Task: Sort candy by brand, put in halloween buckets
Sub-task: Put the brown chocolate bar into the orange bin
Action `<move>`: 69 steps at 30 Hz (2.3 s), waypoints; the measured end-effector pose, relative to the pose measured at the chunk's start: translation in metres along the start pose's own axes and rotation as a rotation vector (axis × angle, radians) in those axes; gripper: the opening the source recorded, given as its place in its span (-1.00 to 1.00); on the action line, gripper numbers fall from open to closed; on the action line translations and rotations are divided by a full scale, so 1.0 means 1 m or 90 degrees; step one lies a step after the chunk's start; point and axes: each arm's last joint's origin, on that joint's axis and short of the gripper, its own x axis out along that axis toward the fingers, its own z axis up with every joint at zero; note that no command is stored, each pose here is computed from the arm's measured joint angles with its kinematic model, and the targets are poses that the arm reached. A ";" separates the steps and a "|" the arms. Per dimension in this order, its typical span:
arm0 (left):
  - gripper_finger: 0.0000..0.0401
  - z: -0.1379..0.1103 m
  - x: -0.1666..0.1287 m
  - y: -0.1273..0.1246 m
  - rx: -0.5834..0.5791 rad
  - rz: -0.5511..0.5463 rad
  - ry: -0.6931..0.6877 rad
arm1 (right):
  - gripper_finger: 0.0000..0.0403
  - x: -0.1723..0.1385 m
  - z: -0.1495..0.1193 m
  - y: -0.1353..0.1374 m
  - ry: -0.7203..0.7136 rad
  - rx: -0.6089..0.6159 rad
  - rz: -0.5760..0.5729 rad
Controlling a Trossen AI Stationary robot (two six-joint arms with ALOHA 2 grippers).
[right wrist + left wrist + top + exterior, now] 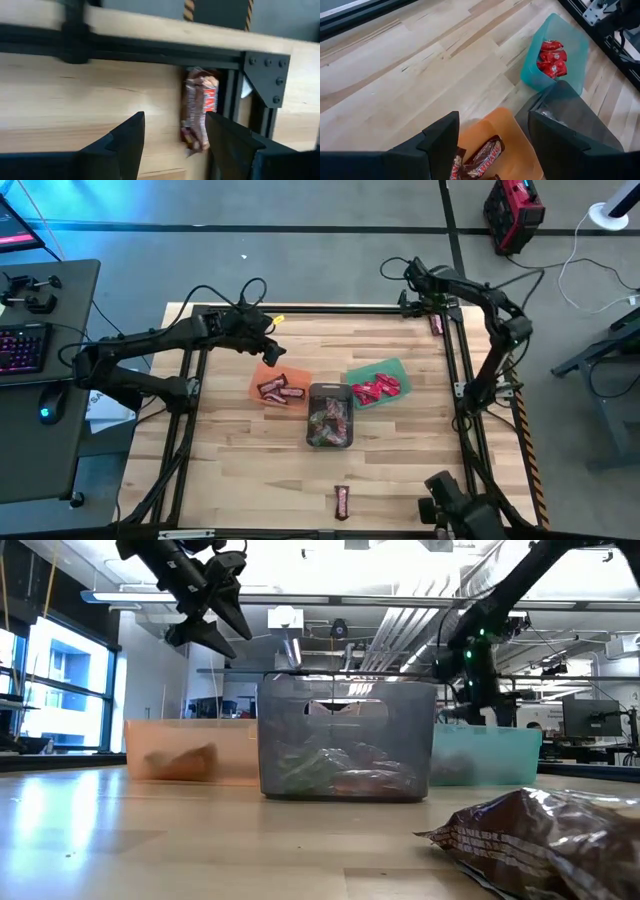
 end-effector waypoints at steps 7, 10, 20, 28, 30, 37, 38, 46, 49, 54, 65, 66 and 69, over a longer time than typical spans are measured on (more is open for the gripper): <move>0.13 0.000 0.000 0.000 0.000 0.001 0.003 | 0.00 0.026 0.008 0.005 0.052 -0.027 -0.048; 0.13 -0.001 0.000 0.000 0.000 0.001 0.004 | 0.00 0.035 0.008 0.007 0.064 -0.015 -0.064; 0.13 -0.001 0.000 0.000 -0.002 0.001 0.004 | 0.00 0.062 0.009 0.011 0.122 -0.036 -0.085; 0.13 0.000 0.000 0.000 0.006 0.001 0.003 | -0.04 0.057 0.007 0.022 0.154 -0.146 0.037; 0.13 0.000 0.000 0.000 0.010 0.001 0.002 | -0.05 0.051 0.007 0.029 0.166 -0.172 0.078; 0.13 0.000 0.000 0.000 0.010 0.005 0.000 | -0.11 0.019 0.014 0.062 0.148 -0.228 0.228; 0.13 0.000 0.000 0.000 0.010 0.006 -0.001 | -0.11 0.013 0.014 0.067 0.144 -0.238 0.247; 0.13 0.000 0.000 0.000 0.000 0.006 -0.001 | -0.12 -0.040 0.027 0.088 0.040 -0.330 0.183; 0.13 0.000 0.000 0.001 0.000 0.007 0.000 | -0.12 -0.040 0.034 0.074 0.047 -0.310 0.148; 0.13 0.000 0.000 0.001 0.000 0.007 0.000 | -0.12 -0.011 0.038 0.035 0.132 -0.214 0.115; 0.13 0.000 0.000 0.001 0.000 0.008 0.000 | -0.12 0.038 0.028 0.009 0.196 -0.112 0.208; 0.13 0.000 0.000 0.001 0.000 0.008 0.000 | -0.12 0.040 0.027 0.011 0.190 -0.113 0.208; 0.13 0.000 0.000 0.001 0.000 0.009 0.000 | -0.12 0.047 0.022 0.013 0.188 -0.109 0.186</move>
